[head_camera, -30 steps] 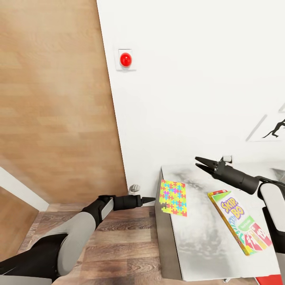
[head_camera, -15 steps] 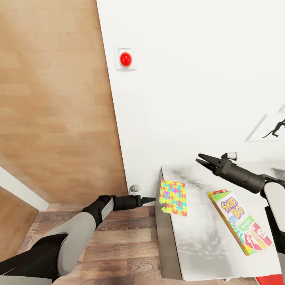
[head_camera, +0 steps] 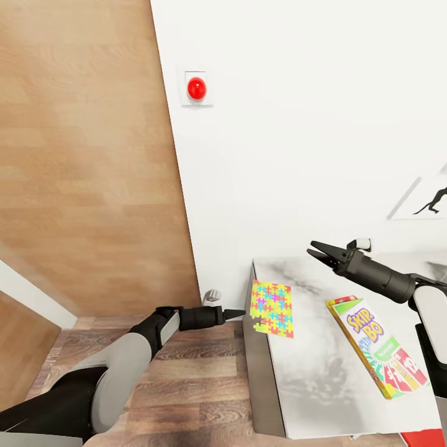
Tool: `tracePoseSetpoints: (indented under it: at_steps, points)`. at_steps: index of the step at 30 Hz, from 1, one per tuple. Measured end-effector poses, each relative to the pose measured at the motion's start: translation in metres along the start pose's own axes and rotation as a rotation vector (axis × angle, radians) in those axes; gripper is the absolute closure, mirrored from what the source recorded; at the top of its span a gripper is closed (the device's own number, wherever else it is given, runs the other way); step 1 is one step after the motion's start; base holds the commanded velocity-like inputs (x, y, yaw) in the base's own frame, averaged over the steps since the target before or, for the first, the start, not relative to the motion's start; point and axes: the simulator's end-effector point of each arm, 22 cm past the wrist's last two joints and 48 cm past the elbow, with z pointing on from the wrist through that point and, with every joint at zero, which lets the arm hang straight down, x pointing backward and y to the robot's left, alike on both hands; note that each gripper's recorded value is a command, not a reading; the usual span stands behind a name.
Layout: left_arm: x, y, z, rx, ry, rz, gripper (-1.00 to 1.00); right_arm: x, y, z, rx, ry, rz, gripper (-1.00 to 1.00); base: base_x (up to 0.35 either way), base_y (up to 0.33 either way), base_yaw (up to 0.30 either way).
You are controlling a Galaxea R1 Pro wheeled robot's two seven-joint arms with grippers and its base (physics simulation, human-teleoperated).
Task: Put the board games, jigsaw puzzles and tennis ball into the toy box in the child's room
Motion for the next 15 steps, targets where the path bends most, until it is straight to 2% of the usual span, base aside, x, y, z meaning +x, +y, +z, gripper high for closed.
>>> tracePoseSetpoints:
  at_steps: [15]
  points:
    - [0.0007, 0.0044, 0.0013, 0.003, -0.010, -0.029, -1.00, 0.0029, -0.0067, 0.0009, 0.007, 0.004, 0.009, -1.00, 0.007, 0.000, 0.000]
